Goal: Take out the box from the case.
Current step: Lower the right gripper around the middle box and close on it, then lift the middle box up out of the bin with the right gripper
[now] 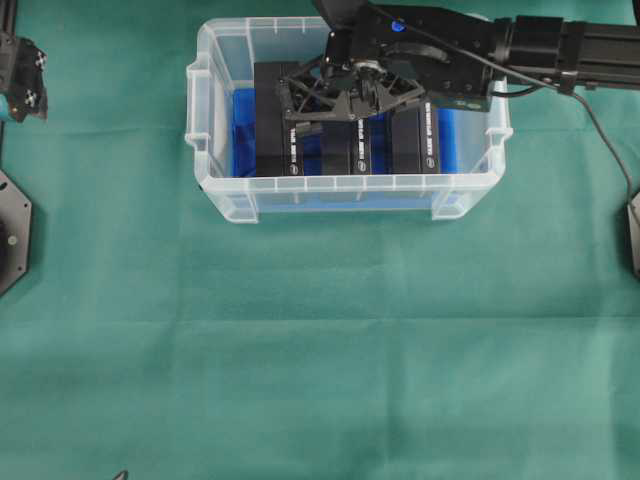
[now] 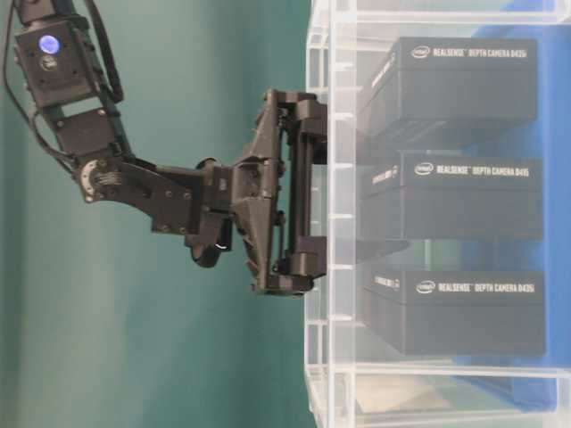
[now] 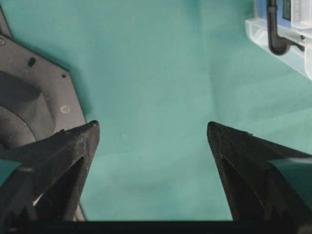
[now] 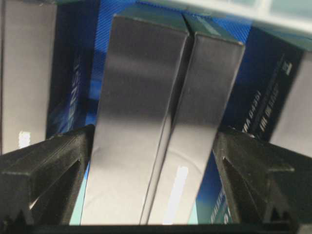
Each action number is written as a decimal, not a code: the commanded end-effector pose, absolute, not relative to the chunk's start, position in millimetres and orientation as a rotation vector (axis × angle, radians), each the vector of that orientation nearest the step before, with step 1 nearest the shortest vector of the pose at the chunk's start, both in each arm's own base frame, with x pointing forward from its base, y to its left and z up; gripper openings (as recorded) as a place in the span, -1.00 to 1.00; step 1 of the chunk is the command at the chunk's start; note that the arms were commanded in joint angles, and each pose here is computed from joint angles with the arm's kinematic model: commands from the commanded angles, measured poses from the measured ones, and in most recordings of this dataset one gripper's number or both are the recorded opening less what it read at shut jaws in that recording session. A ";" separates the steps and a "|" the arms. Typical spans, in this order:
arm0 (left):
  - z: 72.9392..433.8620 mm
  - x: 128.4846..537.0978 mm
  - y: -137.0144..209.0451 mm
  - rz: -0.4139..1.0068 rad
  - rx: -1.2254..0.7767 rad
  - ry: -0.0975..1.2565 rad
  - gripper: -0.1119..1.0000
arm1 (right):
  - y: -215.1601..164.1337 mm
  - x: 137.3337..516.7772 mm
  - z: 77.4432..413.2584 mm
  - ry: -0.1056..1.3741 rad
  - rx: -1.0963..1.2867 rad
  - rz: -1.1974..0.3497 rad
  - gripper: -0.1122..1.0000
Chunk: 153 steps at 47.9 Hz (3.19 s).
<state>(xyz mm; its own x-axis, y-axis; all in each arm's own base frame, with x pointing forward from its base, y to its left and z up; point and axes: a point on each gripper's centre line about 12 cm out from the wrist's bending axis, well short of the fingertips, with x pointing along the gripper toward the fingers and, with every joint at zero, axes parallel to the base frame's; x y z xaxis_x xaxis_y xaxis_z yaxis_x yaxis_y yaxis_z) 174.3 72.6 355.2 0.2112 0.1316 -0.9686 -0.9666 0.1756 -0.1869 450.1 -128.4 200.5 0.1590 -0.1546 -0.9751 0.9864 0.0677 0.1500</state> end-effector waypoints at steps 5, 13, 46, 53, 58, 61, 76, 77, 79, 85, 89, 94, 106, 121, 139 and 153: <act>358.3 175.1 72.5 1.006 -1.070 1.016 0.86 | -127.5 452.0 207.1 0.981 1.144 -1.108 0.88; 358.3 175.1 72.5 1.006 -1.070 1.016 0.86 | -127.9 452.1 204.9 0.985 1.150 -1.115 0.88; 358.8 174.3 72.2 1.004 -1.069 1.015 0.86 | -124.7 446.7 201.9 1.001 1.210 -1.179 0.39; 358.1 173.7 72.0 1.006 -1.069 1.018 0.86 | -125.6 449.0 202.3 0.973 1.227 -1.178 0.39; 358.6 173.8 72.0 1.005 -1.069 1.017 0.86 | -125.0 449.9 202.9 0.968 1.230 -1.176 0.39; 358.1 173.7 72.0 1.006 -1.069 1.018 0.86 | -125.0 449.7 202.9 0.969 1.230 -1.177 0.39; 358.1 173.7 72.0 1.006 -1.069 1.018 0.86 | -125.4 451.2 205.7 0.962 1.232 -1.172 0.39; 358.6 173.8 72.0 1.005 -1.069 1.017 0.86 | -125.3 451.4 206.9 0.960 1.234 -1.170 0.39; 358.6 173.8 72.0 1.005 -1.069 1.017 0.86 | -124.7 451.9 208.2 0.961 1.233 -1.169 0.39; 358.9 173.4 71.9 1.004 -1.069 1.015 0.86 | -125.9 454.2 216.1 0.953 1.238 -1.166 0.39; 358.5 173.6 71.9 1.006 -1.069 1.018 0.86 | -126.7 456.4 223.1 0.944 1.239 -1.161 0.39; 358.8 173.3 71.8 1.004 -1.068 1.017 0.86 | -127.7 459.3 235.6 0.921 1.244 -1.148 0.39; 358.9 173.4 71.9 1.004 -1.069 1.015 0.86 | -124.0 452.9 269.1 0.920 1.249 -1.155 0.39; 358.6 173.8 72.0 1.006 -1.070 1.016 0.86 | -119.7 436.0 312.0 0.892 1.250 -1.149 0.39; 358.6 173.8 71.8 1.006 -1.072 1.016 0.86 | -115.5 422.6 357.7 0.847 1.264 -1.125 0.39; 358.8 173.5 71.7 1.007 -1.075 1.013 0.86 | -113.4 415.8 385.0 0.849 1.268 -1.136 0.39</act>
